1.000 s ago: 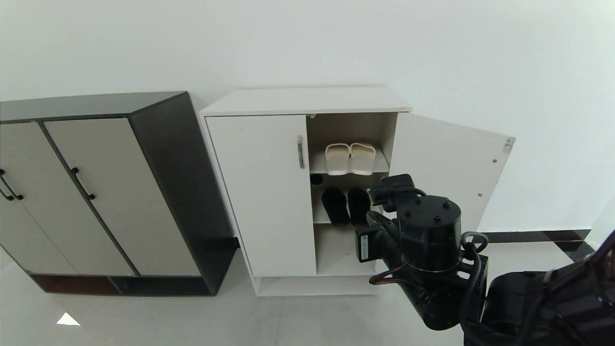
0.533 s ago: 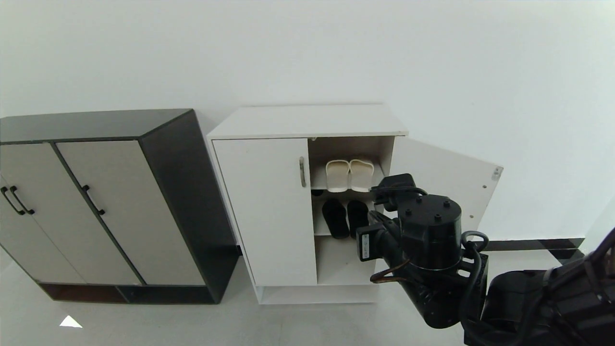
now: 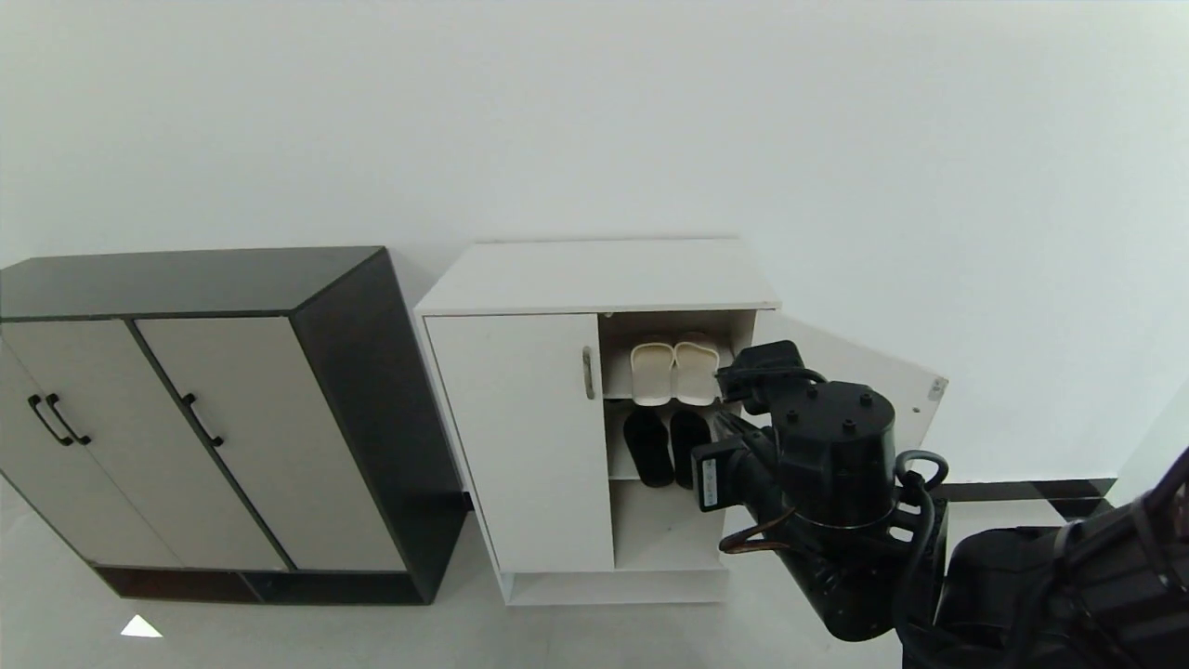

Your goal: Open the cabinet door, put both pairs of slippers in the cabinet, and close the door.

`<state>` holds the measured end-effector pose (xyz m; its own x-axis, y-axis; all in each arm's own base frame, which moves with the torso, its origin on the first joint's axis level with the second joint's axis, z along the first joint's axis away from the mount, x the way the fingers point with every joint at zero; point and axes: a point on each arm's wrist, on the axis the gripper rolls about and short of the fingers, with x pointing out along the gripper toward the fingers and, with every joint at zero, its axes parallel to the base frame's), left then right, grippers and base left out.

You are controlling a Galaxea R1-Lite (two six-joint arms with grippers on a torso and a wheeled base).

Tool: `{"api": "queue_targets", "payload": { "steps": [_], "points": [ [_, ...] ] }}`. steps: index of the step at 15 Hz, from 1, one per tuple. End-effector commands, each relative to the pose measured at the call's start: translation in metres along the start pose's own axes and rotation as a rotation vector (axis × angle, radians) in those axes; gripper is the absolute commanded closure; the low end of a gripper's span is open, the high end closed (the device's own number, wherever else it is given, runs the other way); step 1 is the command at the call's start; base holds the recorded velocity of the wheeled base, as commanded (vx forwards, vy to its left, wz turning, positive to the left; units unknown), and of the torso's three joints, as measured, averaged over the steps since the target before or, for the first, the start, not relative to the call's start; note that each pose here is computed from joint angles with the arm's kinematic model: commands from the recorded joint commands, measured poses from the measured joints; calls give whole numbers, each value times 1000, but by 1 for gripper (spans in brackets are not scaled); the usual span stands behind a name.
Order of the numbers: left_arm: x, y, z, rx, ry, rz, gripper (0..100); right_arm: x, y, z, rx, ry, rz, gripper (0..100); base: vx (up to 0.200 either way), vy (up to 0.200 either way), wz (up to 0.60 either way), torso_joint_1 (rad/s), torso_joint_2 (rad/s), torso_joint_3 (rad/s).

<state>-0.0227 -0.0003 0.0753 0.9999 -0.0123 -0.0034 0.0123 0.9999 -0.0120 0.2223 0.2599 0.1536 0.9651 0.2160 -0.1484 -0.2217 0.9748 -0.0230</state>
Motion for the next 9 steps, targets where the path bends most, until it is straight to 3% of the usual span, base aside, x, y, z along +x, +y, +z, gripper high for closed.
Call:
{"api": "queue_targets", "payload": {
  "steps": [1, 9],
  "points": [
    [0, 0, 0, 0, 1, -1, 100, -1, 0, 1, 2, -3, 1, 100, 0, 0, 0, 242, -564, -315],
    [0, 0, 0, 0, 1, -1, 100, 4, -4, -1, 16, -20, -15, 100, 0, 0, 0, 234, -530, -292]
  ]
}}
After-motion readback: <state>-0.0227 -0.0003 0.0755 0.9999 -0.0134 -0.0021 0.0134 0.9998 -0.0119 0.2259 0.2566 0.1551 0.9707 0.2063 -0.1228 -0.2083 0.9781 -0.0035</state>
